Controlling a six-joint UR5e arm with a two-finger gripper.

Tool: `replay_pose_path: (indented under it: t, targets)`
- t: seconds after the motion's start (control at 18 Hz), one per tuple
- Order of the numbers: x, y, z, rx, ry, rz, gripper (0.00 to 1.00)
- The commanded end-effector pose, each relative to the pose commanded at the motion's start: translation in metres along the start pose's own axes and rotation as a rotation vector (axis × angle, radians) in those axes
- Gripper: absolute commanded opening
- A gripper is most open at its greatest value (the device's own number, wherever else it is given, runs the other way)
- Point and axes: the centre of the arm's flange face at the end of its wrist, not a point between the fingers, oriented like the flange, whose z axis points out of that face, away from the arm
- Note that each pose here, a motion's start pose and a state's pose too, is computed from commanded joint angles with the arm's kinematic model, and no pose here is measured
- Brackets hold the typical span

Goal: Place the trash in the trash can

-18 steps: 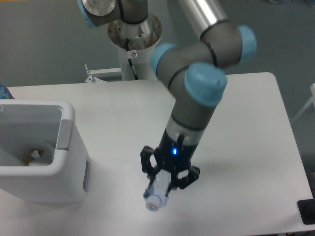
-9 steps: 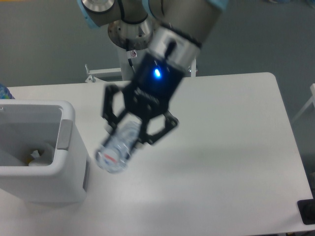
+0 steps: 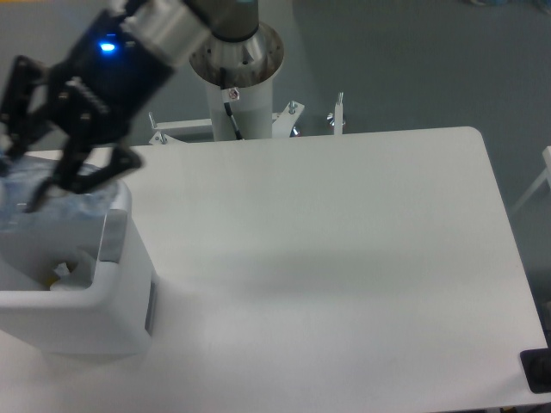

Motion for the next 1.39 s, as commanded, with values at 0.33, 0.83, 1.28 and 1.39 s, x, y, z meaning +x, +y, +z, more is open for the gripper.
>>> replay_pose_path:
  t: [0.33, 0.83, 1.28, 1.39]
  targets:
    - [-0.014, 0.024, 0.036, -0.001, 0.020, 0.021, 0.27]
    - [-0.024, 0.042, 0.037, -0.017, 0.017, -0.005, 1.00]
    - [-0.131, 0.075, -0.054, 0.032, -0.162, -0.122, 1.00]
    - [-0.179, 0.110, -0.089, 0.036, -0.223, -0.176, 1.00]
